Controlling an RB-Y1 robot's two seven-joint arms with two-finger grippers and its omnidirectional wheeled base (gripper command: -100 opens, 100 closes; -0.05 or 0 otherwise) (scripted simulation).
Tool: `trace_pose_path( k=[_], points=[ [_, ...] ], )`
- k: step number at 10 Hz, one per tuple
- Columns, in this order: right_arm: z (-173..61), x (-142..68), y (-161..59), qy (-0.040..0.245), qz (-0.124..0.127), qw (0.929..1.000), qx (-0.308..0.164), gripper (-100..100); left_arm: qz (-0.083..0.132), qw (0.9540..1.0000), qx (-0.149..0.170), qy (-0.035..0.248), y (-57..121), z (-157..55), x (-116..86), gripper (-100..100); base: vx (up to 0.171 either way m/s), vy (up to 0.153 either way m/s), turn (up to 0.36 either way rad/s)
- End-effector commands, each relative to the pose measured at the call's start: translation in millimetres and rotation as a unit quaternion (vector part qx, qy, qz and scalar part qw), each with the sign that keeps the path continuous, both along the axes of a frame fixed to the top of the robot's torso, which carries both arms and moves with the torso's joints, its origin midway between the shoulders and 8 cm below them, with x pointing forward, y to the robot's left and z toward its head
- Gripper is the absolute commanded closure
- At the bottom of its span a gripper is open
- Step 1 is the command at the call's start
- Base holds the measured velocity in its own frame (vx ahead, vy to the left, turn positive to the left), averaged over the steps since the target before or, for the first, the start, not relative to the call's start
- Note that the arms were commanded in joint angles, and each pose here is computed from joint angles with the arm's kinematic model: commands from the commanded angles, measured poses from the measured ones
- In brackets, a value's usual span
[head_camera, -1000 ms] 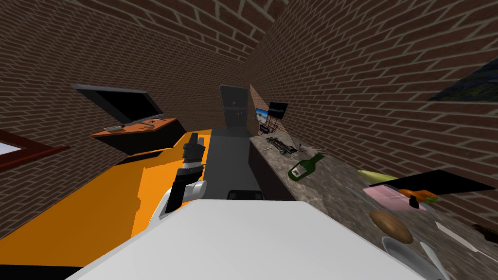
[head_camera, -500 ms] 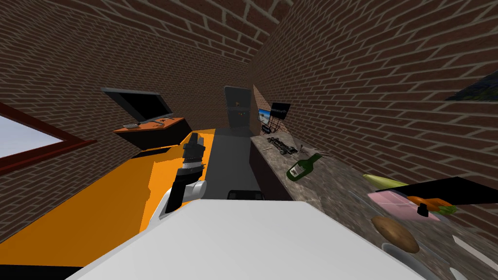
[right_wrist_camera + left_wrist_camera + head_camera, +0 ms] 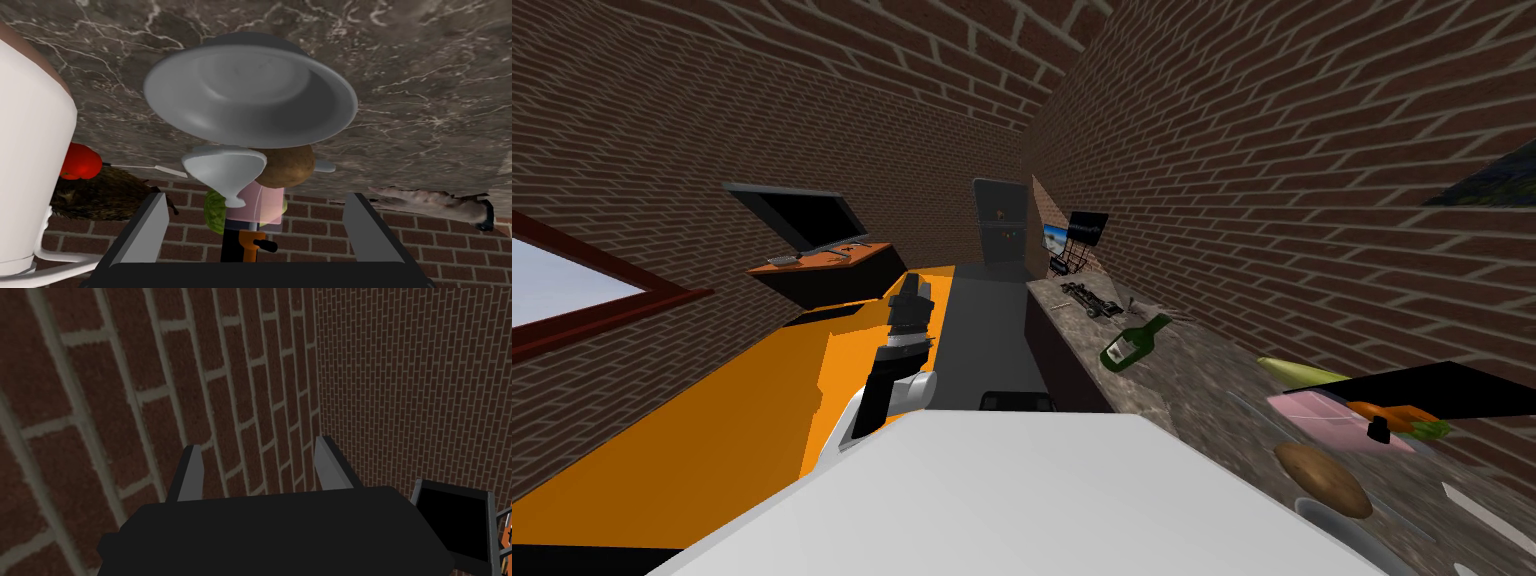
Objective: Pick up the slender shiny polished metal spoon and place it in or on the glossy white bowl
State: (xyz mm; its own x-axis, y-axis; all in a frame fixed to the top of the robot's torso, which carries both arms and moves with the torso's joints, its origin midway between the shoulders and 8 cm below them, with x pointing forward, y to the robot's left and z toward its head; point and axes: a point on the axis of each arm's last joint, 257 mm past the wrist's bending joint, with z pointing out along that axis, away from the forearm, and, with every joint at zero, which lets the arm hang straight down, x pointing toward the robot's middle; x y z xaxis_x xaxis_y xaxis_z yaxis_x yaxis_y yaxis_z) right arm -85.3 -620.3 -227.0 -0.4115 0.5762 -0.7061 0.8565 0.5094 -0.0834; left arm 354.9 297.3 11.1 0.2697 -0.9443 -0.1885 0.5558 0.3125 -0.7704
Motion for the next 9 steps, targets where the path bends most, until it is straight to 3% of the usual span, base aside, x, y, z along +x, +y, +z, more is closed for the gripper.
trace_pose_path(
  k=[1,2,9],
  points=[
    [0,0,0,0.000,0.000,1.0000,0.000,0,0.000,1.0000,0.000,0.000,0.0,0,0,0,0.000,0.000,0.000],
    [12,6,4,-0.001,0.003,1.0000,-0.001,-100,0.000,1.0000,0.000,0.000,0.0,0,0,0,-0.010,-0.023,-0.070],
    [48,30,25,0.000,0.019,0.9998,0.001,-100,0.000,1.0000,0.000,0.000,0.0,0,0,0,-0.005,-0.025,-0.027]
  ],
)
